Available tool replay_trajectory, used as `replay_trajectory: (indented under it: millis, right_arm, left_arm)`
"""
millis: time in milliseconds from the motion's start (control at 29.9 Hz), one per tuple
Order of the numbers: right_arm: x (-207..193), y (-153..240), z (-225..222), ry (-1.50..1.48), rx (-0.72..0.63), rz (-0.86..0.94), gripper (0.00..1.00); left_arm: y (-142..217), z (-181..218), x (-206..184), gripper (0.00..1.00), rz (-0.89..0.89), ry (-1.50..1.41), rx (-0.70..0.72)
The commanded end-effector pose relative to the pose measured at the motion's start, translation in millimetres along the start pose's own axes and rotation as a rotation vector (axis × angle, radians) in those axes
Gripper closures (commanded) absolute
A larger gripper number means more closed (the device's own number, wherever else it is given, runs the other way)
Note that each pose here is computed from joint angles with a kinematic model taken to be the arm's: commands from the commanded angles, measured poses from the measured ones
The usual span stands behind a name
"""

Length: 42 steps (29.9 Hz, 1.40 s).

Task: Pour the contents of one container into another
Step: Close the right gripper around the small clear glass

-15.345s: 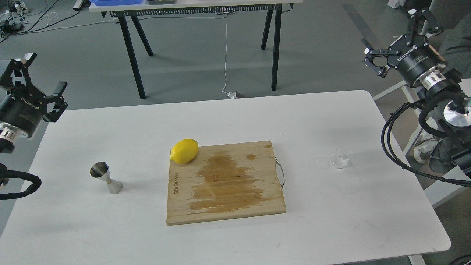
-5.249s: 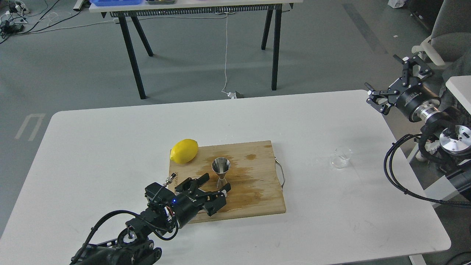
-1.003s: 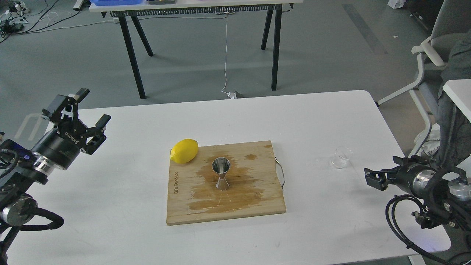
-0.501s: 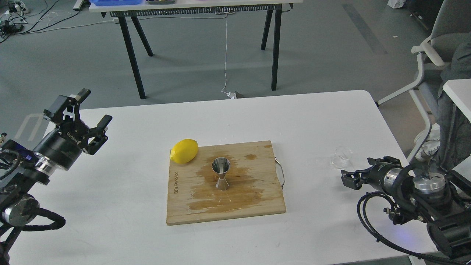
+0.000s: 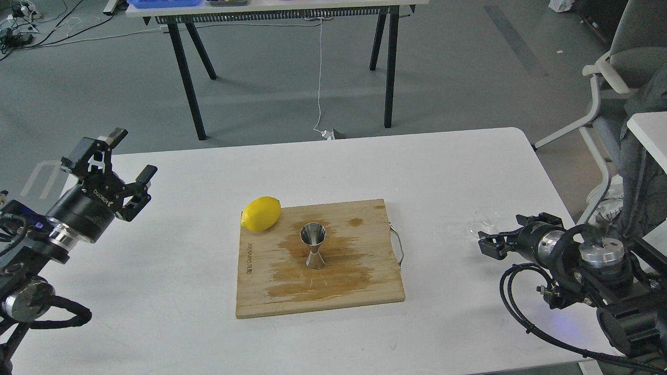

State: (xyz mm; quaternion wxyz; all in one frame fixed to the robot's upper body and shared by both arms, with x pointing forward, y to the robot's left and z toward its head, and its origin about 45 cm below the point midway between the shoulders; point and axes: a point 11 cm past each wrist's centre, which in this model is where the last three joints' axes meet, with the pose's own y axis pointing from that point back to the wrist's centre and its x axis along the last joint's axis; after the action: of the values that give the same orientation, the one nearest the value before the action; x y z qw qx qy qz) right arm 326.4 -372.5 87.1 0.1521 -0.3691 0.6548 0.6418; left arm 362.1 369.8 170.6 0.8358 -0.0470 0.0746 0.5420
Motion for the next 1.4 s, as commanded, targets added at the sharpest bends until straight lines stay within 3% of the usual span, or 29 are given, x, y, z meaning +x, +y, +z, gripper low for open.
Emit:
replay_trajectory:
  millis: [0,903,1371]
  right_arm:
    - [-5.7,-1.4,-5.3,0.015,0.017,-0.003,0.03]
    - [-14.7,-24.4,14.1,0.042,0.011,0.013,0.08]
    - [-15.1,-24.5,13.2,0.078,0.021,0.009,0.32]
  left_arm:
    - [3.5,-3.9,1.7,0.02,0.008,0.003,0.010]
    - [6.3,-10.9,4.0,0.01,0.024,0.011,0.022]
    - [8.1,-13.0,7.1,0.01,0.035,0.010,0.029]
